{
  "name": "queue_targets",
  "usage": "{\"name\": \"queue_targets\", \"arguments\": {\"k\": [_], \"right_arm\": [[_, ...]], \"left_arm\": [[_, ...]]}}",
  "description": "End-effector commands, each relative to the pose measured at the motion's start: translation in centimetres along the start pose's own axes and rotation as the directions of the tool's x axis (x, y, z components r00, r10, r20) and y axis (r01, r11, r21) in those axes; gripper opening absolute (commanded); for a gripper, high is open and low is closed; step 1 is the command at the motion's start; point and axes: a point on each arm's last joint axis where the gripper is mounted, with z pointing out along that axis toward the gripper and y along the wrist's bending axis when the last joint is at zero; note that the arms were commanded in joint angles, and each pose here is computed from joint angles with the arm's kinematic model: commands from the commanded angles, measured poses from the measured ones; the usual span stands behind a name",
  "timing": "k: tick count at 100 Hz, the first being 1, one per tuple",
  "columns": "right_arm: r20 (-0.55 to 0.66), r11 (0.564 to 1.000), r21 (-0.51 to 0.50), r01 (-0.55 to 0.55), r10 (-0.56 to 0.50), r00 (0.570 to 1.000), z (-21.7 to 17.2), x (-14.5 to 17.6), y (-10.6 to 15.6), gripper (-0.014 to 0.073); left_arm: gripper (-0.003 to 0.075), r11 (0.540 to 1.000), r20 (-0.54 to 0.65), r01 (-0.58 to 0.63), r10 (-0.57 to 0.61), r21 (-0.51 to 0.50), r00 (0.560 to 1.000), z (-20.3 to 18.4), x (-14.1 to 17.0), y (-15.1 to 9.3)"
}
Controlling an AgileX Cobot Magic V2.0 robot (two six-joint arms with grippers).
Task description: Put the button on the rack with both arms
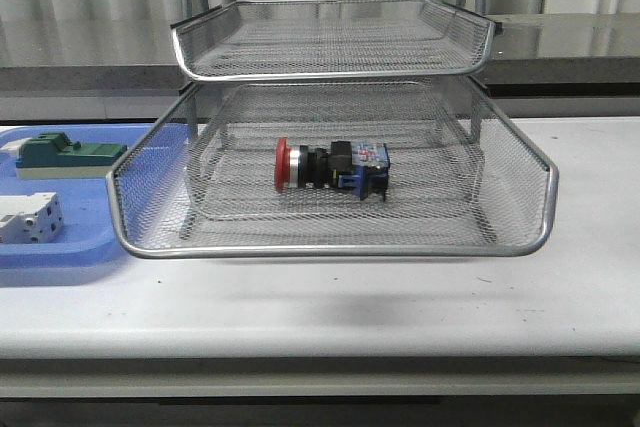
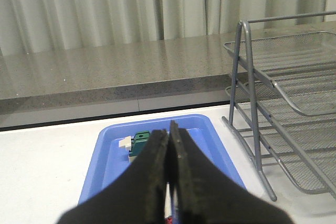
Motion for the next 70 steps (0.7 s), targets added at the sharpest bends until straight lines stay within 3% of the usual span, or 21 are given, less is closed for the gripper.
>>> {"name": "queue_targets", "arguments": {"k": [1,19,49,70], "right_arm": [[0.085,0.993,-0.069,0.100,-0.094,0.992,1.1,-1.9,0.1,-0.0069],[0.052,0.925,-0.201,0.321,-0.318,0.947,4.6,-2.1,1.1,-0.0069],[-0.024,0.852,-0.321,0.413,-0.444,0.896,10.3,-1.6,3.9,-0.0069],[-0.054,0.803,-0.310,0.510,-0.550,0.833,13.8,-0.8,5.3,-0.0069]], "left_arm": [[-0.0020,0.999,0.095,0.022,-0.019,-0.033,0.995,-0.1,-1.6,0.4],[-0.0020,0.999,0.095,0.022,-0.019,-0.033,0.995,-0.1,-1.6,0.4],[-0.0020,0.999,0.095,0.022,-0.019,-0.033,0.995,-0.1,-1.6,0.4],[-0.0020,0.999,0.095,0.022,-0.019,-0.033,0.995,-0.1,-1.6,0.4]]}}
